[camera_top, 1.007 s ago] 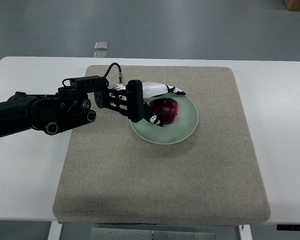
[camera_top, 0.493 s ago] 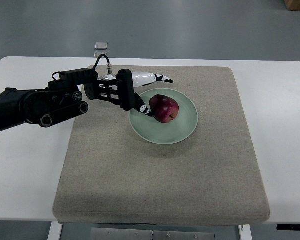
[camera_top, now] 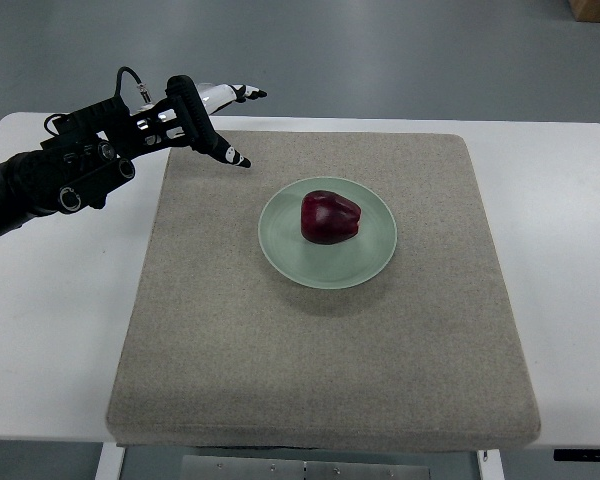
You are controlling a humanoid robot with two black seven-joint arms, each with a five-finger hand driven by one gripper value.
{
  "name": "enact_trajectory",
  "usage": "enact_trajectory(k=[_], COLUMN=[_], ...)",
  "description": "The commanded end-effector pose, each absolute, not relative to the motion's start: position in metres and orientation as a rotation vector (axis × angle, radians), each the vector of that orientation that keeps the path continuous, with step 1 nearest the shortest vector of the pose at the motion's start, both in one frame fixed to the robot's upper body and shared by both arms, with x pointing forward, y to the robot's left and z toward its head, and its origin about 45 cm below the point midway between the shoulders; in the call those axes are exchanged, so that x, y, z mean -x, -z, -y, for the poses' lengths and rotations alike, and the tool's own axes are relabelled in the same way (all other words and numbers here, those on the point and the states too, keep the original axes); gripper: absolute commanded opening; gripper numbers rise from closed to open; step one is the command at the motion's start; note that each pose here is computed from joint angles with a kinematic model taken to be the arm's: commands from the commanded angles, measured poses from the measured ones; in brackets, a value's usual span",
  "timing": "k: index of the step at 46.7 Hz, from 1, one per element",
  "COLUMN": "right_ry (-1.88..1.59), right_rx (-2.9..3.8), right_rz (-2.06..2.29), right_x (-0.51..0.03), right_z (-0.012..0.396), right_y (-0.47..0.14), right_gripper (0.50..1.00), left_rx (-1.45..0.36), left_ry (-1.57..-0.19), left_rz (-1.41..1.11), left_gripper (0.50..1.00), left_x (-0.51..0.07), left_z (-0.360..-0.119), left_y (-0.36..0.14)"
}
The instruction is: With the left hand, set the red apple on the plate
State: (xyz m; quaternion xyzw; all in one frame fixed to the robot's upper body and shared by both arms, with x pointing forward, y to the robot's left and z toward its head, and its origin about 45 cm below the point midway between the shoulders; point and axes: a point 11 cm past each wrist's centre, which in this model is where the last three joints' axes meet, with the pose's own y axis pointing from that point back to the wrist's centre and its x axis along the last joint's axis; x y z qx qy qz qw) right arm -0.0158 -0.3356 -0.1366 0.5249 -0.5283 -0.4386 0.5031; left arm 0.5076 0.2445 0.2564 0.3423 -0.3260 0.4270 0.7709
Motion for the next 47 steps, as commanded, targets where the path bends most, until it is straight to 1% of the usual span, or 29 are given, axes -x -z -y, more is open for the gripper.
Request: enact_trajectory(k=[1, 5, 10, 16, 20, 25, 31, 35, 40, 47], right_ry=[1.06, 1.061, 1.06, 1.06, 1.06, 1.06, 1.06, 1.06, 1.06, 1.059], right_rx=[-1.267, -1.268, -1.267, -1.267, -1.267, -1.267, -1.267, -1.267, -1.267, -1.267], right_rz=[1.277, 1.276, 1.277, 1.277, 1.277, 1.277, 1.277, 1.277, 1.277, 1.275], right_x=[0.016, 0.016, 0.016, 0.016, 0.016, 0.016, 0.016, 0.016, 0.016, 0.016], right_z=[0.336, 0.335, 0.336, 0.336, 0.336, 0.336, 0.336, 0.336, 0.336, 0.336], right_y=[0.137, 0.137, 0.137, 0.137, 0.137, 0.137, 0.137, 0.137, 0.137, 0.137], right_gripper=[0.962, 0.964, 0.964, 0.964, 0.964, 0.964, 0.964, 0.964, 0.964, 0.964], left_rx=[-0.698, -0.64, -0.552, -0.464, -0.402, -0.27, -0.158, -0.095, 0.007, 0.078], left_ry=[-1.018, -1.109, -1.206, -1.344, -1.401, -1.45, -1.47, -1.447, -1.429, -1.407], left_rz=[0.637, 0.543, 0.411, 0.177, 0.067, -0.031, -0.099, -0.133, -0.158, -0.226], left_gripper=[0.988, 0.988, 0.988, 0.988, 0.988, 0.988, 0.99, 0.988, 0.988, 0.99], left_x=[-0.514, -0.519, -0.523, -0.528, -0.53, -0.534, -0.536, -0.533, -0.533, -0.528], left_z=[-0.255, -0.263, -0.266, -0.276, -0.281, -0.28, -0.289, -0.292, -0.296, -0.299], left_y=[-0.264, -0.269, -0.27, -0.269, -0.27, -0.28, -0.288, -0.281, -0.286, -0.276])
